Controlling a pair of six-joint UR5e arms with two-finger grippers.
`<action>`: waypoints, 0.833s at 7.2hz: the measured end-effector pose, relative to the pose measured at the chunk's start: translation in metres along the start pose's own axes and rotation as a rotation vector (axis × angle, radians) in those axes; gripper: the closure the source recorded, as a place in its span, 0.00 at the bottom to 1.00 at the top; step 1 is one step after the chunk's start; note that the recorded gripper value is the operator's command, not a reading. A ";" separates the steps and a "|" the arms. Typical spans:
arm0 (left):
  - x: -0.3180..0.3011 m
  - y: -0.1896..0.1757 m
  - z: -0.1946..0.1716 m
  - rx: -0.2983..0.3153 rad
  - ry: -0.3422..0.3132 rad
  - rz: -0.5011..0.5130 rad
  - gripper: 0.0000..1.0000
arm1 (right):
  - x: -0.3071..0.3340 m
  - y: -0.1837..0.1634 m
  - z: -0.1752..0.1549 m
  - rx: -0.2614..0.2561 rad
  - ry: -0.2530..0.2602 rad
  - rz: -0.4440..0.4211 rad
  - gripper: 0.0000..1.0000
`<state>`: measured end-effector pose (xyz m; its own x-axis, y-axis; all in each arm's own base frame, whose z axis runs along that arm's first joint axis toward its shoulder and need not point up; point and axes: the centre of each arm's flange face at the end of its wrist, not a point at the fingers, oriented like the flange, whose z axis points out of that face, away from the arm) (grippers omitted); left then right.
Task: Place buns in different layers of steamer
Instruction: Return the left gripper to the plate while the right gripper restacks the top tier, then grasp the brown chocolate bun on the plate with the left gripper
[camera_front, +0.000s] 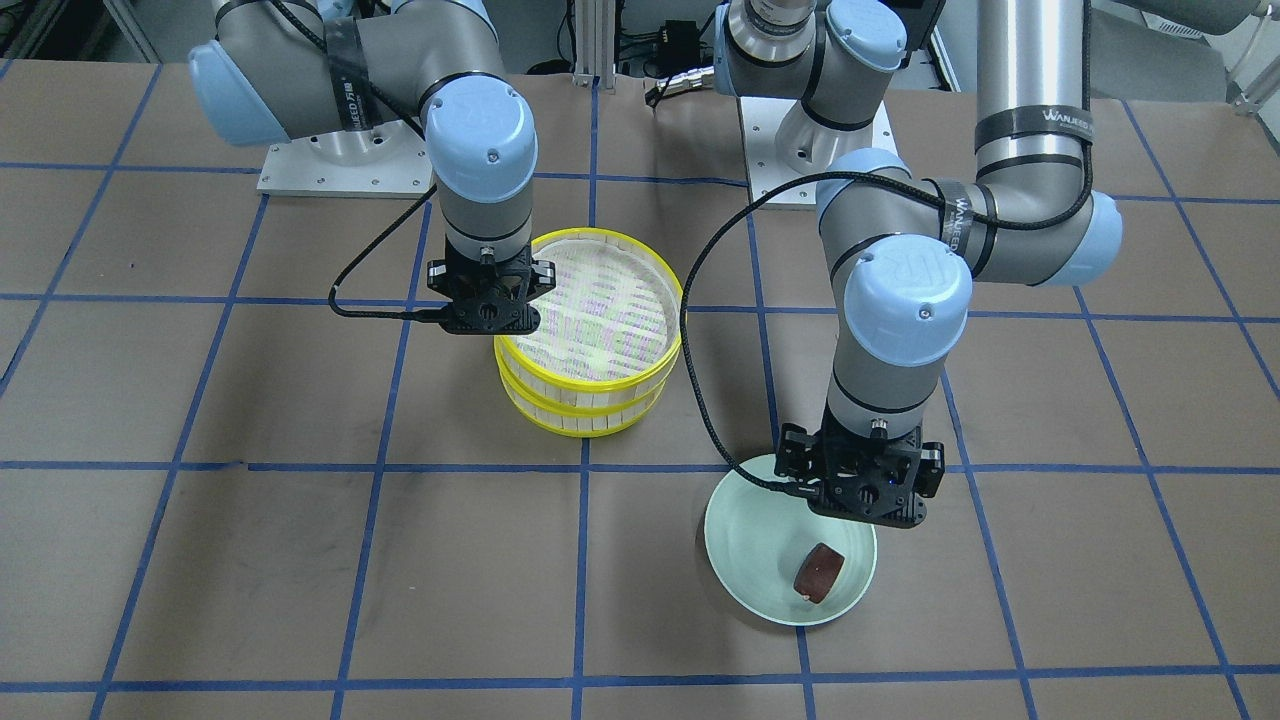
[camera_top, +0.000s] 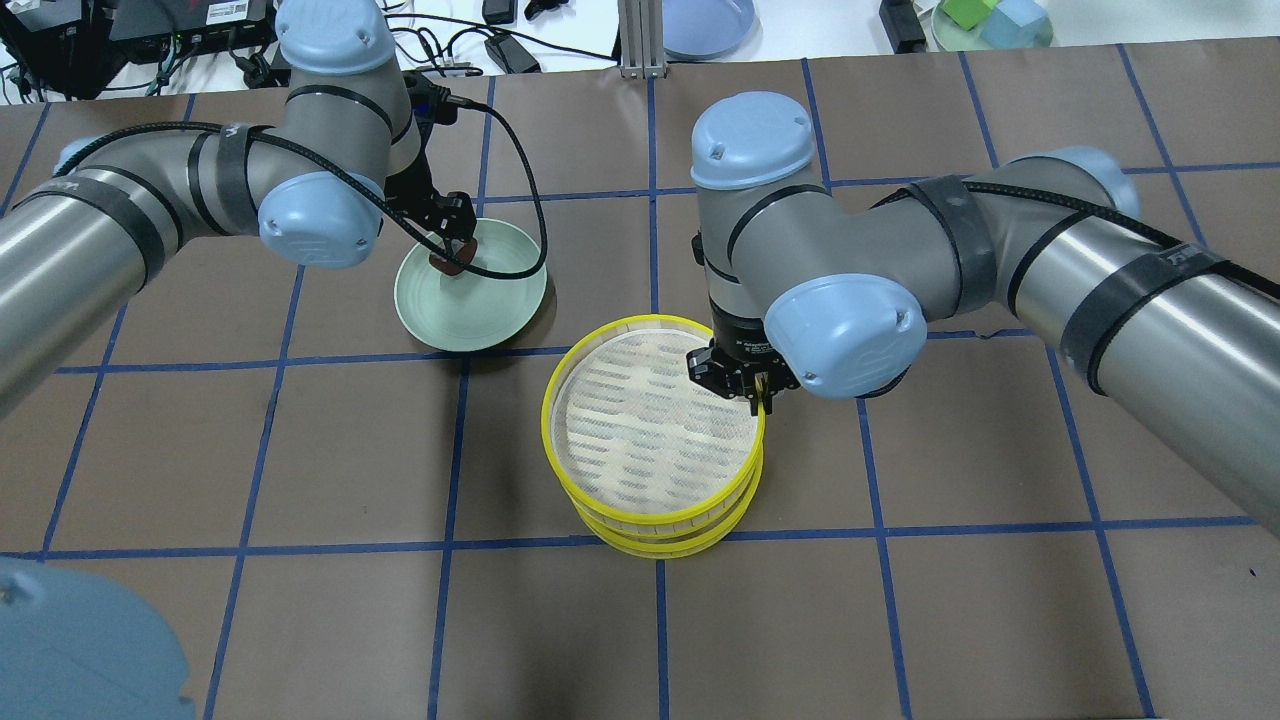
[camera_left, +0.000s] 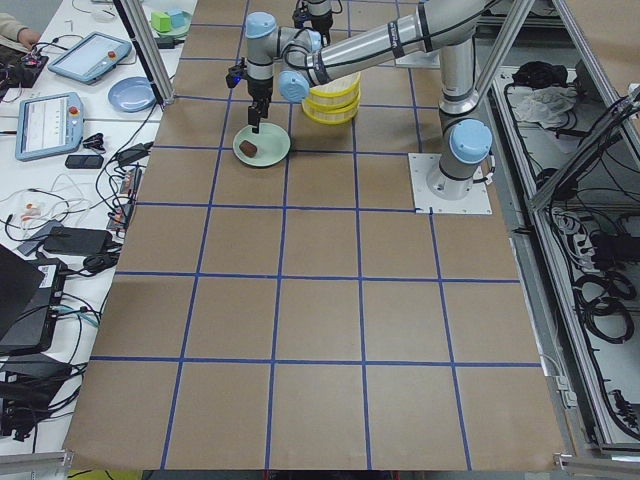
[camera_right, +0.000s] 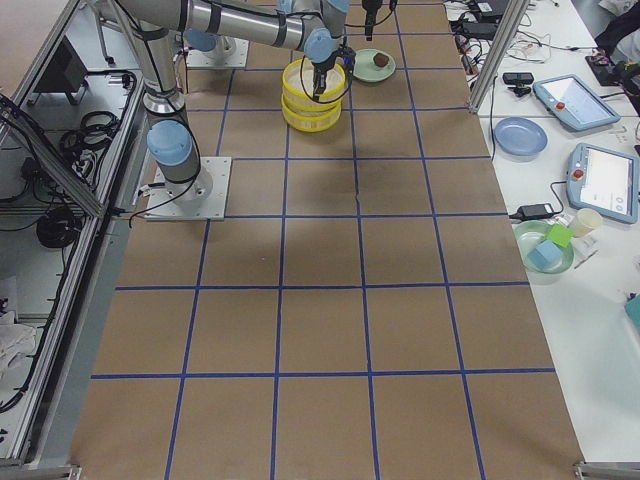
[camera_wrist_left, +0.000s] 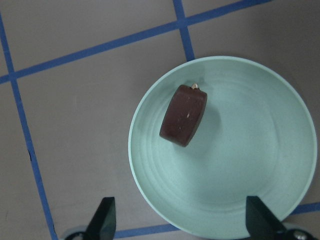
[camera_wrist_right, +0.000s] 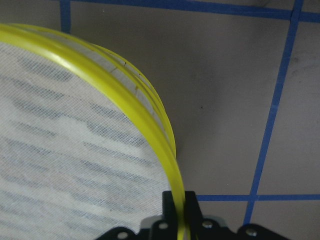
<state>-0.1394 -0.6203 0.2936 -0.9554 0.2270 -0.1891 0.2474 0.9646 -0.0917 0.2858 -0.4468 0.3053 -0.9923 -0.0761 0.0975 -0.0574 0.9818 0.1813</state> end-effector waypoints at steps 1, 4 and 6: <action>0.001 -0.006 0.016 0.015 0.001 0.009 0.04 | -0.002 0.001 0.003 -0.001 0.006 0.000 1.00; 0.006 -0.016 0.054 0.025 0.009 0.064 0.05 | 0.000 0.002 0.008 -0.006 0.023 -0.002 1.00; 0.011 -0.017 0.081 0.010 0.018 0.092 0.05 | -0.001 0.003 0.012 -0.007 0.015 0.001 1.00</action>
<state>-0.1411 -0.6452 0.2141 -0.9312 0.3173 -0.1794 0.3360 0.9381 -0.0846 0.2852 -0.4416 0.2937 -0.9907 -0.0777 0.1120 -0.0556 0.9806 0.1880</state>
